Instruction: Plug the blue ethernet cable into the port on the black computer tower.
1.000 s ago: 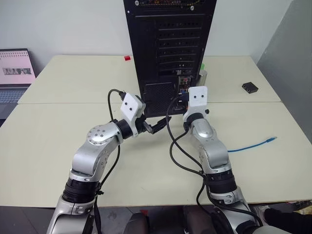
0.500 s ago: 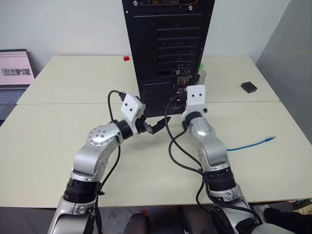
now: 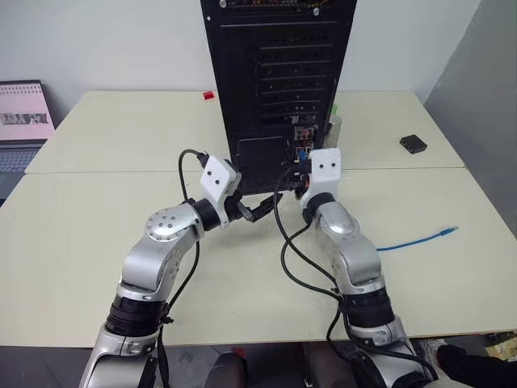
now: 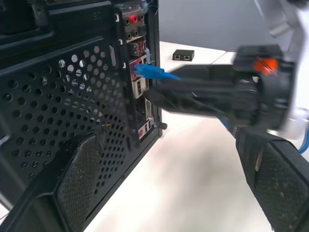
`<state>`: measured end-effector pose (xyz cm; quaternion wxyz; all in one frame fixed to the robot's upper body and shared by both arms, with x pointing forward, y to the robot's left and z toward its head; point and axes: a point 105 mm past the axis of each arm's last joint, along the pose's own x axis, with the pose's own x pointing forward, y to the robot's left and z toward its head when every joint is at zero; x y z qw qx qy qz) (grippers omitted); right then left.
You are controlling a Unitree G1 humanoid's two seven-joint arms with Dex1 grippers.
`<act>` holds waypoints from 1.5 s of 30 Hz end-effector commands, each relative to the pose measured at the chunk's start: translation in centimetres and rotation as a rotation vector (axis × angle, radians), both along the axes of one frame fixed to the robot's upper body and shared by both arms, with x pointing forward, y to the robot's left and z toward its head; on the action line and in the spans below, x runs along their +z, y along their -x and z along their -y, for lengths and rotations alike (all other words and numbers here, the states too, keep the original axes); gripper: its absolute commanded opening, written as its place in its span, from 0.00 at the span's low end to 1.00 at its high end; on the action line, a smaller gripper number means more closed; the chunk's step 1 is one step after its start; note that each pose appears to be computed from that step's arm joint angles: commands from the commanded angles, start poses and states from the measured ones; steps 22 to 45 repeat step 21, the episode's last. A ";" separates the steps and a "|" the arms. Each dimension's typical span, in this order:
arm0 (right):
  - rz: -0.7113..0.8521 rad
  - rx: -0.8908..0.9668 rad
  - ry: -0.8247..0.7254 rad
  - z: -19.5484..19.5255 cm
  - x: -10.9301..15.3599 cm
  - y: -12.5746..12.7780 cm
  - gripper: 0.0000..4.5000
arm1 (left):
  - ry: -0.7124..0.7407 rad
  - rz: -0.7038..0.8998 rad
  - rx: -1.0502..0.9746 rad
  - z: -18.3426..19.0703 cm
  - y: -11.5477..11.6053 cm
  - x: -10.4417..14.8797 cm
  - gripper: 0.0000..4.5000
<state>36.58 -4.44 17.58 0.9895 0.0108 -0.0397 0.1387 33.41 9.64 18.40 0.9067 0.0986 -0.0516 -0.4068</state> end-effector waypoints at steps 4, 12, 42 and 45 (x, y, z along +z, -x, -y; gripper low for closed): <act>0.087 0.130 0.082 1.5 2.5 3.1 0.79 | -0.095 0.013 0.056 -2.1 -1.1 0.4 1.00; 0.131 0.366 0.258 5.3 4.4 6.5 1.00 | -0.157 0.015 0.011 -3.6 -1.5 1.7 1.00; 0.133 0.394 0.340 7.8 6.0 6.9 1.00 | -0.161 0.021 -0.067 -3.4 -1.4 3.1 1.00; 0.133 0.394 0.340 7.8 6.0 6.9 1.00 | -0.161 0.021 -0.067 -3.4 -1.4 3.1 1.00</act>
